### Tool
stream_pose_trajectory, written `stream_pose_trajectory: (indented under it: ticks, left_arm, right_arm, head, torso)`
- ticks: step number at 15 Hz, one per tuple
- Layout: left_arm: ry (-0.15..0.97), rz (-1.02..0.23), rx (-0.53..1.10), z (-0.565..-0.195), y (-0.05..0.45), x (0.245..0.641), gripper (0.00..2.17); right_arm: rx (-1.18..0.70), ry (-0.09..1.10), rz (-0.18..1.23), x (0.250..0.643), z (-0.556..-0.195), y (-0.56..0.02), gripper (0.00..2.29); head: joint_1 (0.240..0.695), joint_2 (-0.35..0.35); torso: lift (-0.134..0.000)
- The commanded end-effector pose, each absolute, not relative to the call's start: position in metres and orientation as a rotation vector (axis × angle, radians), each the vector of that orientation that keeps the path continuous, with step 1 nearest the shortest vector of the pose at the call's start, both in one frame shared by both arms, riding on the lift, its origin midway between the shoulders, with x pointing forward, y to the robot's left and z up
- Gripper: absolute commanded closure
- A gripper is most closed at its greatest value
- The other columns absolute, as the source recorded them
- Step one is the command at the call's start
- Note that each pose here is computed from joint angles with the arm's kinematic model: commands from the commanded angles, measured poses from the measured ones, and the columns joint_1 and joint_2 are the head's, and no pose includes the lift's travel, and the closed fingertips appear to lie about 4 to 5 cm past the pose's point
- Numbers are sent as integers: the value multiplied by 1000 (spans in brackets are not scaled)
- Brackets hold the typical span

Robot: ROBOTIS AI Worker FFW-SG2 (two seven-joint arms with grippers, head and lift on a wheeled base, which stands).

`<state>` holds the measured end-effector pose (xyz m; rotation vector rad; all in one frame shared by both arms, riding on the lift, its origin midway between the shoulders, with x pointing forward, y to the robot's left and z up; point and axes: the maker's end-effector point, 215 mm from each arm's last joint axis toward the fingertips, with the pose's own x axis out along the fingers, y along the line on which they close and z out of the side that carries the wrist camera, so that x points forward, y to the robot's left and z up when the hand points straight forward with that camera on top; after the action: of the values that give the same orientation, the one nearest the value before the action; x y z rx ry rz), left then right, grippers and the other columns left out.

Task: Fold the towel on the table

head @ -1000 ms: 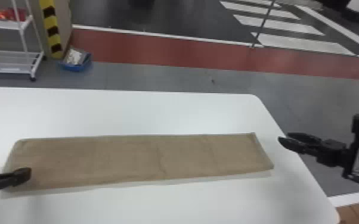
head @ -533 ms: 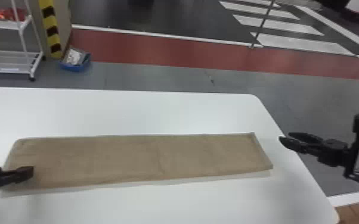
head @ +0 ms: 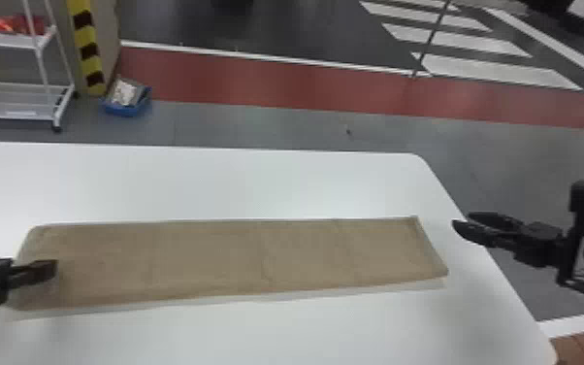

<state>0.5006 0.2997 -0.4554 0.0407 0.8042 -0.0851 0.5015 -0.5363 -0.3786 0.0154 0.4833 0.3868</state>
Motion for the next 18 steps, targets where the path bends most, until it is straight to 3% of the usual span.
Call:
stream_pose_trajectory:
  ticks: [1, 4, 6, 8, 11, 15, 18]
  left_arm:
    - [802, -81, 54, -454, 301, 503, 535]
    - [805, -82, 59, -454, 302, 503, 572]
    - [834, -87, 54, -458, 301, 496, 1251]
    - [838, -93, 54, -455, 298, 493, 1696]
    - [821, -118, 35, -443, 290, 487, 1710]
    - [722, -213, -117, -394, 270, 490, 1710]
    - [711, -276, -146, -368, 247, 490, 1710]
  right_arm:
    - [13, 482, 387, 502, -378, -536, 434]
    - [17, 482, 388, 502, -379, -535, 437]
    - [19, 478, 395, 503, -378, -530, 437]
    - [28, 479, 400, 503, -380, -525, 437]
    - [40, 467, 422, 500, -380, -511, 434]
    - [84, 434, 461, 493, -375, -474, 437]
    - [122, 414, 495, 493, -375, -437, 437]
  head:
    - [695, -256]
    - [695, -254]
    - [695, -253]
    - [695, -250]
    - [695, -249]
    - [695, -244]
    - [695, -225]
  torso:
    - [-124]
    - [-124]
    - [-124]
    - [-124]
    - [-124]
    - [-124]
    - [-124]
